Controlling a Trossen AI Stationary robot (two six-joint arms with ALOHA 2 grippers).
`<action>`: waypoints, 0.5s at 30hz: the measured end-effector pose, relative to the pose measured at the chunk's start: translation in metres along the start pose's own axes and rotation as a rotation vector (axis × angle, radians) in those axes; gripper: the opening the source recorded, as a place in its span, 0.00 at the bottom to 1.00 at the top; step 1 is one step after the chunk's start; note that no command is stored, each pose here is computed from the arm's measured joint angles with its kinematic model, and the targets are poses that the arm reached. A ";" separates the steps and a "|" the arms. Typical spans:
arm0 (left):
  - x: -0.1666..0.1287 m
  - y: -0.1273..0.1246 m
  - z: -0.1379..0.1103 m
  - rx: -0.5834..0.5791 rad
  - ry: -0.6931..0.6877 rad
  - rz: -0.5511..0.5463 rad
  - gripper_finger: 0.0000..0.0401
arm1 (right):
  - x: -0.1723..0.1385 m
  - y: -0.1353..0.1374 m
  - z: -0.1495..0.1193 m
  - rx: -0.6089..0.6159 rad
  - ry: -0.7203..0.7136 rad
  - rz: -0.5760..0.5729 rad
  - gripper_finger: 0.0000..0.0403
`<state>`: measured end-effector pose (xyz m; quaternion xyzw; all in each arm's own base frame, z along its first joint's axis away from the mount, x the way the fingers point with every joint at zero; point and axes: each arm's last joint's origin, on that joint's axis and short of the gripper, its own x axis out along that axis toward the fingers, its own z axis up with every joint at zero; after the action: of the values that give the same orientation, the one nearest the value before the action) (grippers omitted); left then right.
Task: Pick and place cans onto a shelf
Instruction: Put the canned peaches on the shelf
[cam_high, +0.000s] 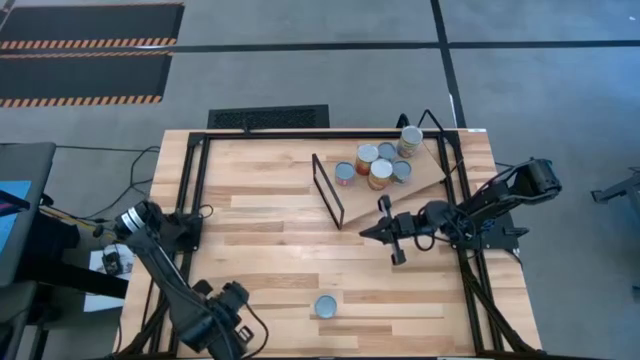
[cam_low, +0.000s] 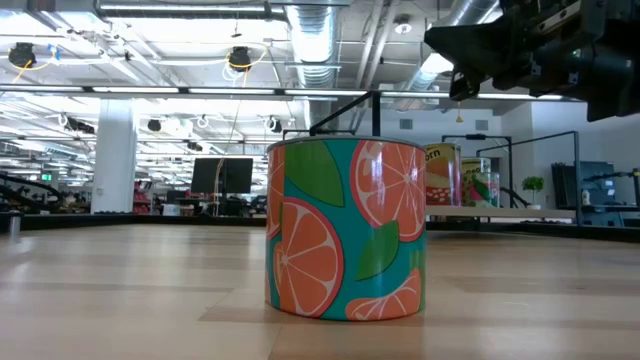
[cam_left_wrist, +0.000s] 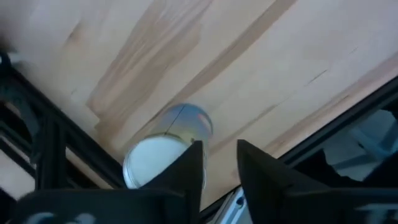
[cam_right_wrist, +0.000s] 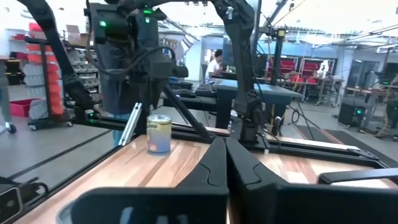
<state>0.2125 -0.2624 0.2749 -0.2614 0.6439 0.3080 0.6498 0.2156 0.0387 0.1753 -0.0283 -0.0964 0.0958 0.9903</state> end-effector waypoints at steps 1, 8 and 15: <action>0.002 -0.001 0.000 -0.008 0.006 0.010 0.24 | 0.000 0.001 0.000 0.001 0.000 0.006 0.01; 0.020 -0.010 -0.005 -0.027 0.077 0.084 0.38 | 0.000 0.004 0.000 0.011 -0.003 0.020 0.01; 0.024 -0.008 -0.011 -0.114 0.083 0.105 0.40 | 0.000 0.006 0.000 0.022 0.003 0.030 0.01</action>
<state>0.2108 -0.2747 0.2500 -0.2762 0.6645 0.3668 0.5896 0.2146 0.0442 0.1747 -0.0188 -0.0933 0.1117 0.9892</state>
